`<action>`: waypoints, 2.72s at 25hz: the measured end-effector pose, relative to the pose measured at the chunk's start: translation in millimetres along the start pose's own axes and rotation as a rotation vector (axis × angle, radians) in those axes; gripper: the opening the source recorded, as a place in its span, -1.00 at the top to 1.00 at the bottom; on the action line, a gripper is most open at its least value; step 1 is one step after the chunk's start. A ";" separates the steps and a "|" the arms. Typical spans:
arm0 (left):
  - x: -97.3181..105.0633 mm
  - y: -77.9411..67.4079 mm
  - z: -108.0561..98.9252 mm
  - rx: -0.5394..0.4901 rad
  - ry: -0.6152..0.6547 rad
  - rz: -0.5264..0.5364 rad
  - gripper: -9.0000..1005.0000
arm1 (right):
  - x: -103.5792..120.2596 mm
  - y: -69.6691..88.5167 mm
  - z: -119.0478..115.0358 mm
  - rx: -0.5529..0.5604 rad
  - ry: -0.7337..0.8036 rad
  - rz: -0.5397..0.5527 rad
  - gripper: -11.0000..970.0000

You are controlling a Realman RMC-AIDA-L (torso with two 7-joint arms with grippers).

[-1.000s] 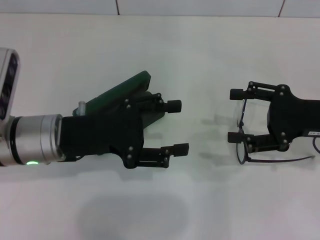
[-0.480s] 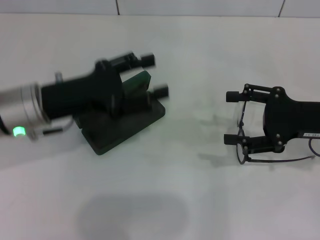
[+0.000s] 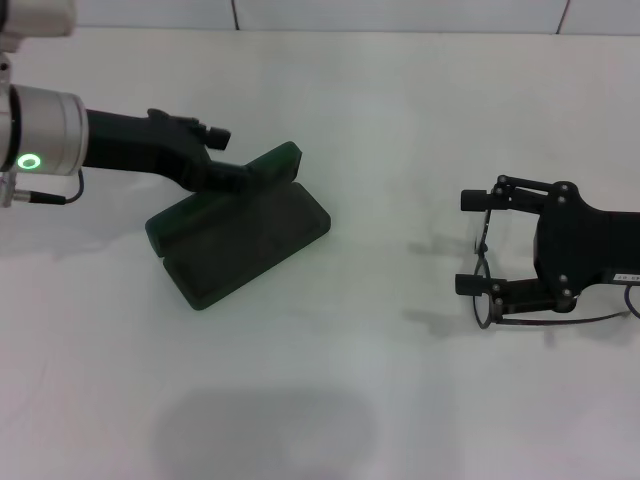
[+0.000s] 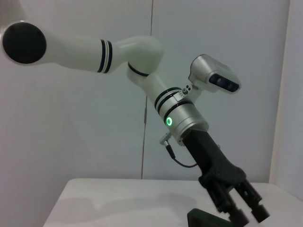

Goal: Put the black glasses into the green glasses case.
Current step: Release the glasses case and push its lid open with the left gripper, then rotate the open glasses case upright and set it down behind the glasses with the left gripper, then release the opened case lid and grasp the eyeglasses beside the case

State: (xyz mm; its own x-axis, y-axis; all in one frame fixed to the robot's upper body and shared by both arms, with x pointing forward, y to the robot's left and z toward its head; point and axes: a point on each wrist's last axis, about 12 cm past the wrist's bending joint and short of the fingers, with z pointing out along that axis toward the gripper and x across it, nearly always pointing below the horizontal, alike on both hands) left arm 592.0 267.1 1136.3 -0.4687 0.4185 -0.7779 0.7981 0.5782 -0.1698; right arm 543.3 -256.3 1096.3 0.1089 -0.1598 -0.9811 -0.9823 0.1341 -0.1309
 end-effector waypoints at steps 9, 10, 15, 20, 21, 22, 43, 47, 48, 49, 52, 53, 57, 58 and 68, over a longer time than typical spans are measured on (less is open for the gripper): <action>3.7 -6.3 11.8 -0.058 0.162 0.005 -0.44 | 0.0 -0.7 -1.0 0.003 0.004 -0.003 -0.74; 3.5 -6.1 12.1 -0.062 0.167 0.002 -0.42 | 0.0 -0.8 -1.2 0.003 0.004 -0.004 -0.74; 3.0 -5.9 12.7 -0.067 0.174 0.000 -0.32 | 0.0 -0.9 -1.5 0.003 0.005 -0.006 -0.73; -0.7 -5.6 13.3 -0.068 0.173 0.009 -0.13 | 0.7 0.5 0.4 -0.003 0.005 -0.025 -0.73; -1.9 -5.6 13.5 -0.068 0.172 0.013 -0.09 | 0.8 0.6 0.4 -0.004 0.005 -0.026 -0.73; -1.9 -5.6 13.5 -0.068 0.172 0.013 -0.05 | 1.2 1.1 0.6 -0.008 0.009 -0.026 -0.73; -80.5 -26.7 75.0 0.015 0.189 0.625 0.58 | 16.8 28.7 21.4 -0.125 0.061 -0.059 -0.73; -85.6 -34.4 90.3 0.065 0.205 0.647 0.57 | 19.1 31.6 19.0 -0.119 0.063 -0.051 -0.73; -86.1 -34.8 92.3 0.064 0.208 0.646 0.56 | 19.3 31.9 19.3 -0.119 0.063 -0.051 -0.73; -85.7 -35.2 95.0 0.062 0.214 0.646 0.56 | 19.4 32.0 19.3 -0.118 0.064 -0.050 -0.73; -83.2 -35.3 99.9 0.045 0.227 0.652 0.55 | 19.4 31.9 19.3 -0.118 0.064 -0.051 -0.73; -81.8 -35.6 100.6 0.043 0.232 0.654 0.55 | 19.4 31.7 18.9 -0.118 0.065 -0.052 -0.73; -86.3 -37.6 100.0 0.039 0.221 0.642 0.53 | 19.2 30.9 17.4 -0.117 0.069 -0.052 -0.73; -87.3 -38.5 98.9 0.043 0.208 0.632 0.53 | 19.1 30.8 17.4 -0.117 0.068 -0.053 -0.73; -50.5 -48.3 52.9 0.103 -0.247 0.415 0.09 | -24.9 -12.3 16.4 -0.078 0.074 -0.216 -0.73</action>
State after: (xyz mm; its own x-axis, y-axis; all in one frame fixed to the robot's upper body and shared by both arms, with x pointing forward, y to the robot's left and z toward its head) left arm 597.2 181.0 1151.7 -0.0095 0.4132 -0.9106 0.9374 0.3206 0.1357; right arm 555.2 -237.9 1120.0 0.3094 -0.2485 -0.9179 -0.9465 0.0130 -0.3225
